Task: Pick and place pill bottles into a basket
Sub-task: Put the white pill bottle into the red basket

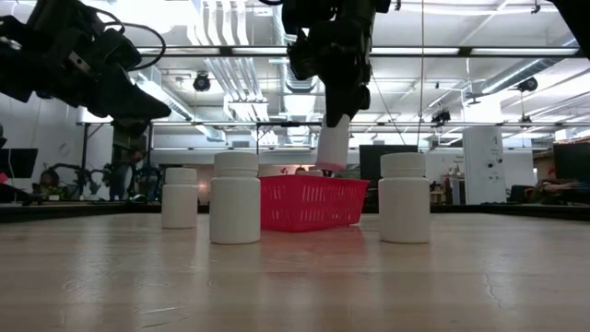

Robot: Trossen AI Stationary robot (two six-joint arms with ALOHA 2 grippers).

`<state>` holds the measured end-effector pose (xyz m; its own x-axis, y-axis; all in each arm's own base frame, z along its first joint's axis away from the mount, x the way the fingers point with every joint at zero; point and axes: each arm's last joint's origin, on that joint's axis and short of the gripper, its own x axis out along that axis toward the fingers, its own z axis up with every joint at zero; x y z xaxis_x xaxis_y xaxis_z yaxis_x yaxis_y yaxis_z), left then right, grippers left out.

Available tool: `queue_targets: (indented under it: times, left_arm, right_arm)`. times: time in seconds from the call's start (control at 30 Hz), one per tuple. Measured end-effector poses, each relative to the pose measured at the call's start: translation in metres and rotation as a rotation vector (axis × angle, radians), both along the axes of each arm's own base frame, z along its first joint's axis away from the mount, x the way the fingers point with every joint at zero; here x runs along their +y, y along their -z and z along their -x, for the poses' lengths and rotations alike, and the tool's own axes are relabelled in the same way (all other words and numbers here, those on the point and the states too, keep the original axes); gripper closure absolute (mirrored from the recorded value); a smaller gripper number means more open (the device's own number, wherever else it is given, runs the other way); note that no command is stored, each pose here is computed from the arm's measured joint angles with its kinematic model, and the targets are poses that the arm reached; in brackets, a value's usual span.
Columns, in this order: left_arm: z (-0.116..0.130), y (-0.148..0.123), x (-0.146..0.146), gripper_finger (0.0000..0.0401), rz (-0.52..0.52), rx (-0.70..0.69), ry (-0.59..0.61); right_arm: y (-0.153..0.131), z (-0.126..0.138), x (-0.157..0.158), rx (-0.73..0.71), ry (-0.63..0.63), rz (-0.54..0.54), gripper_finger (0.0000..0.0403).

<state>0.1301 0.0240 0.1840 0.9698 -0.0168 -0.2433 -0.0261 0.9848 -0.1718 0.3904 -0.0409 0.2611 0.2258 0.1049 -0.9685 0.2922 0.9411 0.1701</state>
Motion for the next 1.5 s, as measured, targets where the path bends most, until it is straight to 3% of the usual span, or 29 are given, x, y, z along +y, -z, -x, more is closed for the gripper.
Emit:
queue_targets:
  times: [1.07, 1.5]
  left_arm:
    - [0.0, -0.003, 0.0, 0.0384, -0.007, -0.031, -0.001]
    - [-0.001, -0.003, 0.0, 0.0384, -0.008, -0.034, -0.001]
  right_arm:
    - [0.04, 0.007, -0.005, 0.064, 0.01, 0.014, 0.0259]
    - [0.04, 0.003, -0.012, 0.022, 0.026, 0.018, 0.0259]
